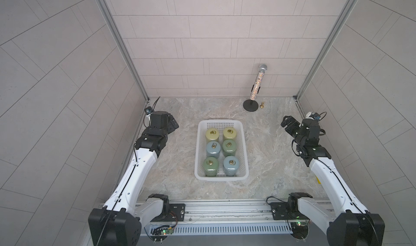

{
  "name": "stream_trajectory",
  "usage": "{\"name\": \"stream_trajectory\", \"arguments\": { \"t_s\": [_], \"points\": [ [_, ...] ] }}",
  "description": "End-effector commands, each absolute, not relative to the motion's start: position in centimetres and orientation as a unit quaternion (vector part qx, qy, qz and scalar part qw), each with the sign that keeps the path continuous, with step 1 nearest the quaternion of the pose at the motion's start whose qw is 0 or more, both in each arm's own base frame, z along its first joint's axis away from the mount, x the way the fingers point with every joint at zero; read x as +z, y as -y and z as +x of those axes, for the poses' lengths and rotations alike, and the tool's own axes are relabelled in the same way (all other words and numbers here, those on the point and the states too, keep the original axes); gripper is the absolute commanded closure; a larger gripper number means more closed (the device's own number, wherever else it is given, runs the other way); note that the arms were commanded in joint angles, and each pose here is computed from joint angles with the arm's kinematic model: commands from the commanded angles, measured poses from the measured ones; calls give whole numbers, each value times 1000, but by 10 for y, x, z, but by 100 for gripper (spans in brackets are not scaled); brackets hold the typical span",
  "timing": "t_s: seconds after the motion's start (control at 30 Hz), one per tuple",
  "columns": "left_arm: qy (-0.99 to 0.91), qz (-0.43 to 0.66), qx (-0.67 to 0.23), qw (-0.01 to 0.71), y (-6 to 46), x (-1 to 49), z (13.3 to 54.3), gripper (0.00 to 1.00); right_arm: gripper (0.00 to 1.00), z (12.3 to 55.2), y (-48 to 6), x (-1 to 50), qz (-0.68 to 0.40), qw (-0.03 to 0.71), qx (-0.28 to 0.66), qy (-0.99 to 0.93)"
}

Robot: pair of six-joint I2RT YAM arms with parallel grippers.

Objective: Take the tea canister out of the basket
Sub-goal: Pick up the tea canister from the basket.

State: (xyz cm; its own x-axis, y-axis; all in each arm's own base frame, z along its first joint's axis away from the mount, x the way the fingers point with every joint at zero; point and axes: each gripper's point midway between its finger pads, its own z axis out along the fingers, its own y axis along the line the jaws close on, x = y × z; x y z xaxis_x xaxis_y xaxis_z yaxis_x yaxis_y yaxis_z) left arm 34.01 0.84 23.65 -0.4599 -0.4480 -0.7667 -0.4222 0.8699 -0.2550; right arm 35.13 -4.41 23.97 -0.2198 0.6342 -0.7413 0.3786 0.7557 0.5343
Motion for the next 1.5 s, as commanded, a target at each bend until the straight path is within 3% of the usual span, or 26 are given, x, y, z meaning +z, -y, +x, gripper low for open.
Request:
{"name": "stream_trajectory", "arguments": {
  "t_s": [0.0, 0.3, 0.6, 1.07, 1.47],
  "points": [
    [-868, -233, -68, 434, 16, 243, 336, 0, 0, 345, 32, 235, 332, 485, 145, -796],
    [-901, -146, -75, 401, 65, 247, 323, 0, 0, 338, 4, 249, 296, 483, 197, -800],
    [-923, -63, -104, 366, 116, 246, 306, 0, 0, 327, -55, 243, 204, 420, 206, -860],
    [-942, -12, -122, 312, 130, 216, 279, 0, 0, 279, -137, 227, 14, 341, 126, -931],
    [-943, 77, -144, 290, 163, 203, 262, 0, 0, 284, -217, 219, -87, 312, 148, -934]
  ]
}}
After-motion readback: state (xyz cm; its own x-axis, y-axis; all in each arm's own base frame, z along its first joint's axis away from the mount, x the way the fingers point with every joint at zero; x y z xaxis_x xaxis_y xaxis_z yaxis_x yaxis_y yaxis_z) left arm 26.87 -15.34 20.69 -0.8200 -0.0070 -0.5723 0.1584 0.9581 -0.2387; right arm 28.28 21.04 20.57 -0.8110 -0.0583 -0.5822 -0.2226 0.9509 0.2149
